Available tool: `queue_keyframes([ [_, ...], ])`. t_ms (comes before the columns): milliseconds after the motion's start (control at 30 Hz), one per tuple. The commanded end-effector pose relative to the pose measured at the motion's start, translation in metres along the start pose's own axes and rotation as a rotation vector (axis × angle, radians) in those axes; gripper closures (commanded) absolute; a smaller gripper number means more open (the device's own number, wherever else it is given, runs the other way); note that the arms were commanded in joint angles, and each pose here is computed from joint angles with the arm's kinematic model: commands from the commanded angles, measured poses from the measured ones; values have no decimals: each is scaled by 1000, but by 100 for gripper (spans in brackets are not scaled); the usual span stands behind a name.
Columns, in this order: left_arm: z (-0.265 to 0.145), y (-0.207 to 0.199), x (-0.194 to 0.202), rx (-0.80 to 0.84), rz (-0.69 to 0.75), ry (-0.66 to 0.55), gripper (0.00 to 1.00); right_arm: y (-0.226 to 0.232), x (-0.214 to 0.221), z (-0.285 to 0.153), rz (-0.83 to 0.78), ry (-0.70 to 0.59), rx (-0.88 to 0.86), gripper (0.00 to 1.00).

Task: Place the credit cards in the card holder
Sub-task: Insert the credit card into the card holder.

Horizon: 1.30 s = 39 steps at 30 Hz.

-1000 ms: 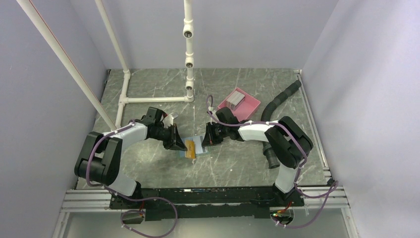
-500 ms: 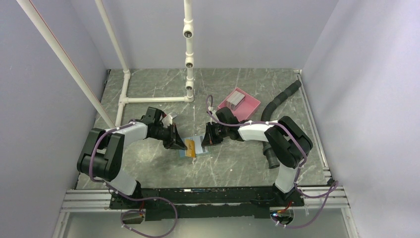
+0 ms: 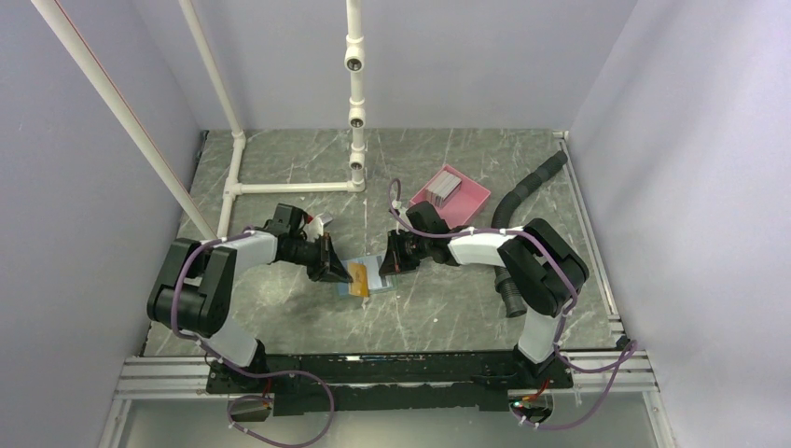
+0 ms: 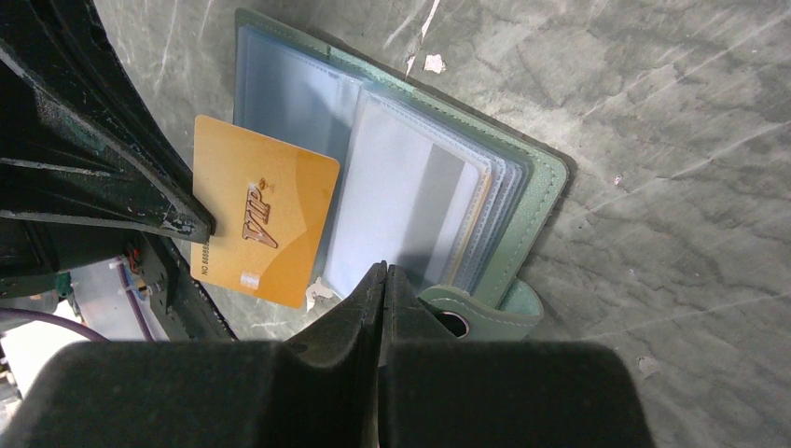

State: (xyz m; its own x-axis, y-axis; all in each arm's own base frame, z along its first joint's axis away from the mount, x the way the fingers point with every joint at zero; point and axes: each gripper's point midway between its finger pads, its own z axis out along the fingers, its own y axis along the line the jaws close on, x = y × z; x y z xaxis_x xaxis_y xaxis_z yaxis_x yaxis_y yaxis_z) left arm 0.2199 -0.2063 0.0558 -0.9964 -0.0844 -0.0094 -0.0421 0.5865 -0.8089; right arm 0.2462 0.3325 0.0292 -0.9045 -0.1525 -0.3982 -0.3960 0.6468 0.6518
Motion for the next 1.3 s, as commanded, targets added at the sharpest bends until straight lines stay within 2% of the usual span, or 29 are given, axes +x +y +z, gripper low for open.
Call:
queue_keyframes([
  [0,2,-6,-1,51,4,8,100,-21,9,6,-9,19,69,100],
  [733,8,9,-9,10,-50,16,100,-22,11,9,-11,36,62,100],
  [1267,1,15,5,-28,-54,15,100,-24,14,9,-12,42,65,100],
])
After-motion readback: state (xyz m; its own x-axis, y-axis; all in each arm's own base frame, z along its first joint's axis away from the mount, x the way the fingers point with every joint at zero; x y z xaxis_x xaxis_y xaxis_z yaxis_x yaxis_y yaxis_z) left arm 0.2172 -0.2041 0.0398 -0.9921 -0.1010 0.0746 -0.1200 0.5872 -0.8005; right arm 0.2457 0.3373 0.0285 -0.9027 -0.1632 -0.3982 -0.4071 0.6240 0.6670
